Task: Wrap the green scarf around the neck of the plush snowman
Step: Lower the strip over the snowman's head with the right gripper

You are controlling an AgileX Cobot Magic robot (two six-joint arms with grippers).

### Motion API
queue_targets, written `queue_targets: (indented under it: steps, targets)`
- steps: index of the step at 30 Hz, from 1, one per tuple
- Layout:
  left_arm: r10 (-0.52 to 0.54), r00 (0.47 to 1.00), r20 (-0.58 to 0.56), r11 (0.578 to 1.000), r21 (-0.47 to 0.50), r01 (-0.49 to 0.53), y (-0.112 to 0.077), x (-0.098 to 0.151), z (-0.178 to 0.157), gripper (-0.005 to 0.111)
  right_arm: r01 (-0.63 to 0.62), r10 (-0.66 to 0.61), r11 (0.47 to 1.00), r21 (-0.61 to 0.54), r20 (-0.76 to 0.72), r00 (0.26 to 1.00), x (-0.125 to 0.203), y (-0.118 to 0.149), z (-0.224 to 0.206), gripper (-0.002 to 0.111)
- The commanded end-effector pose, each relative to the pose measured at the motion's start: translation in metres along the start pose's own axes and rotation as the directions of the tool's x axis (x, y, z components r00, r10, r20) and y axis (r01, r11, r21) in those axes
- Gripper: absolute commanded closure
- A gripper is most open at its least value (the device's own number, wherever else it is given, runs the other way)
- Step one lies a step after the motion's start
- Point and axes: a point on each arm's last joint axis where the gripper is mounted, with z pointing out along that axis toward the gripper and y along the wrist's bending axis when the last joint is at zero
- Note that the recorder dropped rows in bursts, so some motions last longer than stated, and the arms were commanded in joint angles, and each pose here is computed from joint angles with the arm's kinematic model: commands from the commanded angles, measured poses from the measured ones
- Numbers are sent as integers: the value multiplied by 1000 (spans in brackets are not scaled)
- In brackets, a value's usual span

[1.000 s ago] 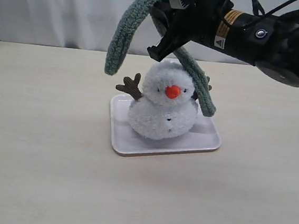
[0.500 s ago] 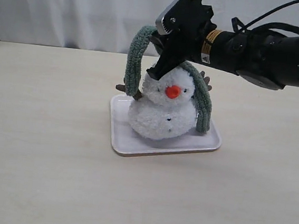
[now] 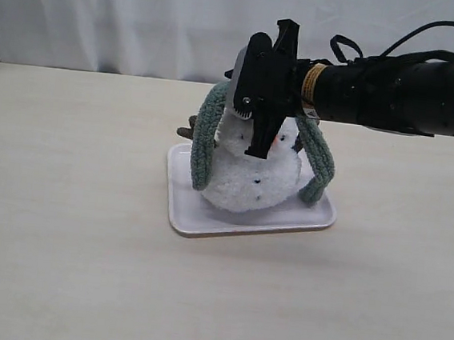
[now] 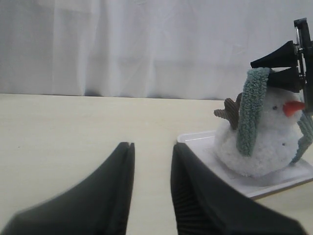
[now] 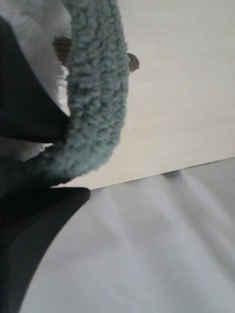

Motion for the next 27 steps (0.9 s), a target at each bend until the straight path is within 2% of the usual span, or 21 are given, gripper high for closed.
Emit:
queue_targets:
  steps: [1, 3, 4, 6, 8, 11, 13, 15, 18, 23, 25, 27]
  targets:
    - [0, 1000, 0, 1000, 1, 0, 0, 1, 0, 80, -1, 1, 1000, 11, -4, 1000, 1, -3, -1, 59]
    - [0, 1000, 0, 1000, 1, 0, 0, 1, 0, 80, -62, 62, 998, 23, 0, 998, 0, -4, -2, 57]
    - [0, 1000, 0, 1000, 1, 0, 0, 1, 0, 80, -227, 227, 972, 66, 11, 974, -2, -11, -6, 55]
    - [0, 1000, 0, 1000, 1, 0, 0, 1, 0, 80, -356, 360, 925, 131, -10, 933, -4, -22, -13, 52]
    - [0, 1000, 0, 1000, 1, 0, 0, 1, 0, 80, -424, 431, 892, 159, -8, 902, -8, -30, -21, 47]
    - [0, 1000, 2, 1000, 2, 0, 0, 1, 0, 80, -426, 425, 898, 114, 31, 905, -18, -31, -29, 45]
    - [0, 1000, 8, 1000, 2, 0, 0, 0, 0, 80, -348, 349, 937, -35, 63, 935, -26, -19, -30, 45]
    - [0, 1000, 8, 1000, 2, 0, 0, 0, 0, 80, -333, 335, 940, -76, 25, 942, -24, -14, -30, 45]
    - [0, 1000, 8, 1000, 2, 0, 0, 0, 0, 80, -428, 429, 904, 26, -55, 902, -14, -20, -30, 44]
    - [0, 1000, 8, 1000, 2, 0, 0, 0, 0, 80, -429, 430, 903, 27, -57, 901, -15, -20, -30, 43]
    - [0, 1000, 8, 1000, 2, 0, 0, 0, 0, 80, -430, 432, 902, 40, -63, 900, -13, -21, -30, 36]
    - [0, 1000, 8, 1000, 2, 0, 0, 0, 0, 80, -434, 443, 895, 100, -93, 892, -9, -25, -30, 28]
